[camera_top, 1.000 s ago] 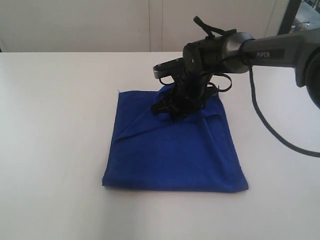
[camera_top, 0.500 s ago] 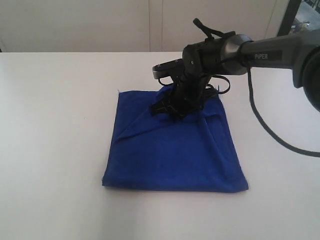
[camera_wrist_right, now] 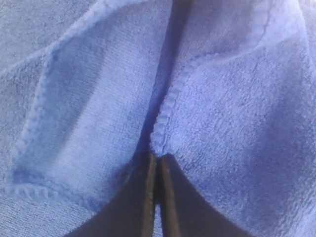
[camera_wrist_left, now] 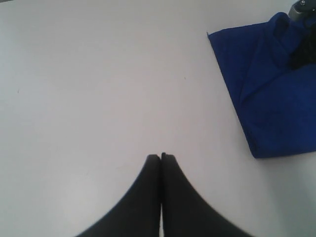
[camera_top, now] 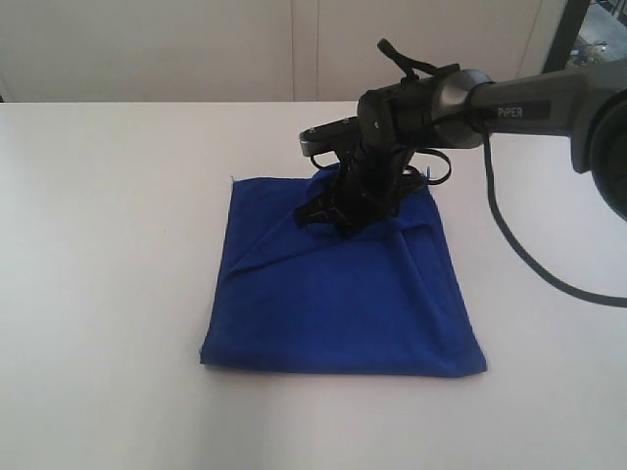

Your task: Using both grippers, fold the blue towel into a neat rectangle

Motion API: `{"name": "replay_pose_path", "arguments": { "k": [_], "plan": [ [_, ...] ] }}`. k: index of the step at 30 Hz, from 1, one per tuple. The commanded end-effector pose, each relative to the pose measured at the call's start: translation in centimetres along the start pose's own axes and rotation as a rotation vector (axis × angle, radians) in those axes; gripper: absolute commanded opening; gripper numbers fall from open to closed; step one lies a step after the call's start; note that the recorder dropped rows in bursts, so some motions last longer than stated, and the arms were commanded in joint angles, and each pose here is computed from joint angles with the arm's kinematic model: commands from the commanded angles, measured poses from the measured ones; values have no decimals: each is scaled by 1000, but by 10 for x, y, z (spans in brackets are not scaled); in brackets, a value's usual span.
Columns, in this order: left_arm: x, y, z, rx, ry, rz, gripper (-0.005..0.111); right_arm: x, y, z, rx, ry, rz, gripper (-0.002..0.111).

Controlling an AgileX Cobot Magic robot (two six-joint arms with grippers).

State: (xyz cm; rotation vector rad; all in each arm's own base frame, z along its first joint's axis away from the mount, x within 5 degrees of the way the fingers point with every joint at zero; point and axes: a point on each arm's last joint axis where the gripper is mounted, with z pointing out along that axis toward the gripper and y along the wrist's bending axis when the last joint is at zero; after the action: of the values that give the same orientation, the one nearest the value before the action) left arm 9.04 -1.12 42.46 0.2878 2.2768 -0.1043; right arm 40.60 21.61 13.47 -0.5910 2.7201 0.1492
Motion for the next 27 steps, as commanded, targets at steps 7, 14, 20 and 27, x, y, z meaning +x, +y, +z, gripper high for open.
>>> {"name": "replay_pose_path", "arguments": {
  "k": [7,14,20,27],
  "plan": [
    [1,-2,-4,1,-4,-6,0,-8,-1,-30,4,-54,-1,0],
    [1,-2,-4,1,-4,-6,0,-11,-32,-46,30,-67,61,0],
    [1,-2,-4,1,-4,-6,0,-11,-50,-47,46,-68,99,0],
    [1,-2,-4,1,-4,-6,0,-10,-60,-47,54,-71,119,0]
  ]
}}
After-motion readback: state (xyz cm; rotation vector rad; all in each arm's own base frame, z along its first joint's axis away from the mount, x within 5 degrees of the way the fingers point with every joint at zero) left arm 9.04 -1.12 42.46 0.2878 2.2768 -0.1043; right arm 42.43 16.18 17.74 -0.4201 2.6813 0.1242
